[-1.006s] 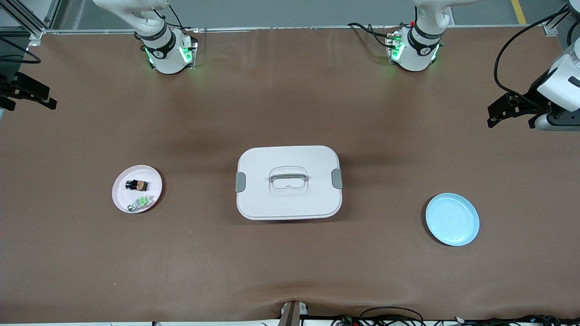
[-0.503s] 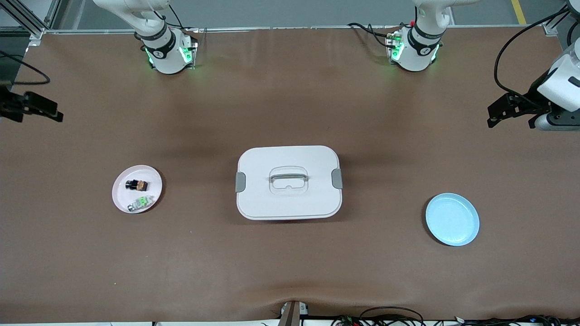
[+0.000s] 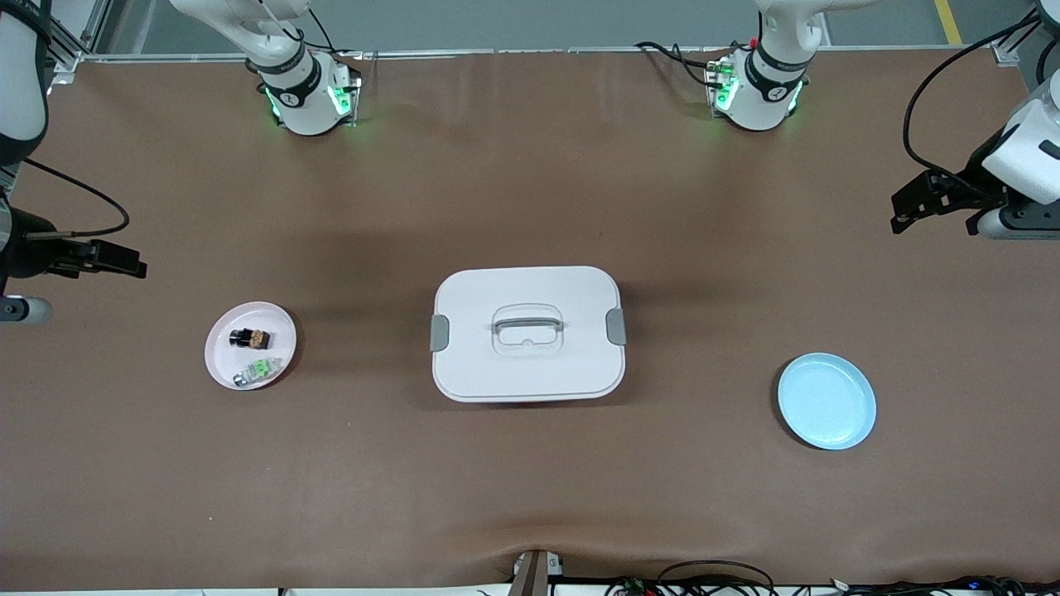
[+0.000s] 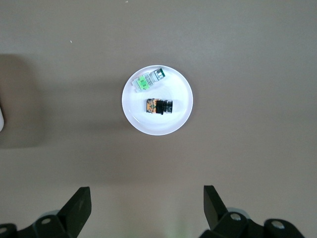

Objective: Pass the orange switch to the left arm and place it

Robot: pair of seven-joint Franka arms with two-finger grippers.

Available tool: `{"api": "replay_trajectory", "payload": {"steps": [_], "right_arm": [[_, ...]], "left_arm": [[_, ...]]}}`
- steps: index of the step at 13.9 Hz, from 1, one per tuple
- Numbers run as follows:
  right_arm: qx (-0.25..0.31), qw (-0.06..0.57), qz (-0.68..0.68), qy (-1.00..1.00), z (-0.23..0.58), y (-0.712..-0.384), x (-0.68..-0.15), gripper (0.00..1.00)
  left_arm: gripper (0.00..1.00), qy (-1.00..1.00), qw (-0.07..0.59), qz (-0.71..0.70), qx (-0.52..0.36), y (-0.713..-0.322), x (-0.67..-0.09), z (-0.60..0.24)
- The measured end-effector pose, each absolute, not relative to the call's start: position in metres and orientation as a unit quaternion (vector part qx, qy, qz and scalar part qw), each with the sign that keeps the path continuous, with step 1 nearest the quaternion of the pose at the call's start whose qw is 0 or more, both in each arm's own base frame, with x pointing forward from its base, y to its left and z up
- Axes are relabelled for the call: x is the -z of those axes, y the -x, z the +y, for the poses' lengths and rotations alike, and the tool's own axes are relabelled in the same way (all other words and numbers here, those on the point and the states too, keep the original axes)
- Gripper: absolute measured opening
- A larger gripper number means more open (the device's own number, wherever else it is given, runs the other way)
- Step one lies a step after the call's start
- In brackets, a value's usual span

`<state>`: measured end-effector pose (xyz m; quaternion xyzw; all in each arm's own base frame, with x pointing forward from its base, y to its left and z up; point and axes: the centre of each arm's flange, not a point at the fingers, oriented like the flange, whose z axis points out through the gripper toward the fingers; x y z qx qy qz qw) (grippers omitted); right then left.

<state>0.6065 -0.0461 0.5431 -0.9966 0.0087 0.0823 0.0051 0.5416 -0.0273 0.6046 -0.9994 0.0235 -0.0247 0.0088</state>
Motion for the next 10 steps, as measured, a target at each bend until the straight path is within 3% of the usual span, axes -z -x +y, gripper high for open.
{"api": "replay_trajectory", "payload": {"steps": [4, 10], "right_arm": [[-0.093, 0.005, 0.010, 0.996, -0.048, -0.611, -0.479, 1.00], [-0.082, 0.005, 0.013, 0.997, -0.049, -0.593, -0.368, 1.00]], "left_arm": [[1.00, 0.999, 0.009, 0.024, 0.025, -0.542, -0.605, -0.028], [1.00, 0.999, 0.009, 0.024, 0.023, -0.542, -0.603, -0.027]]}}
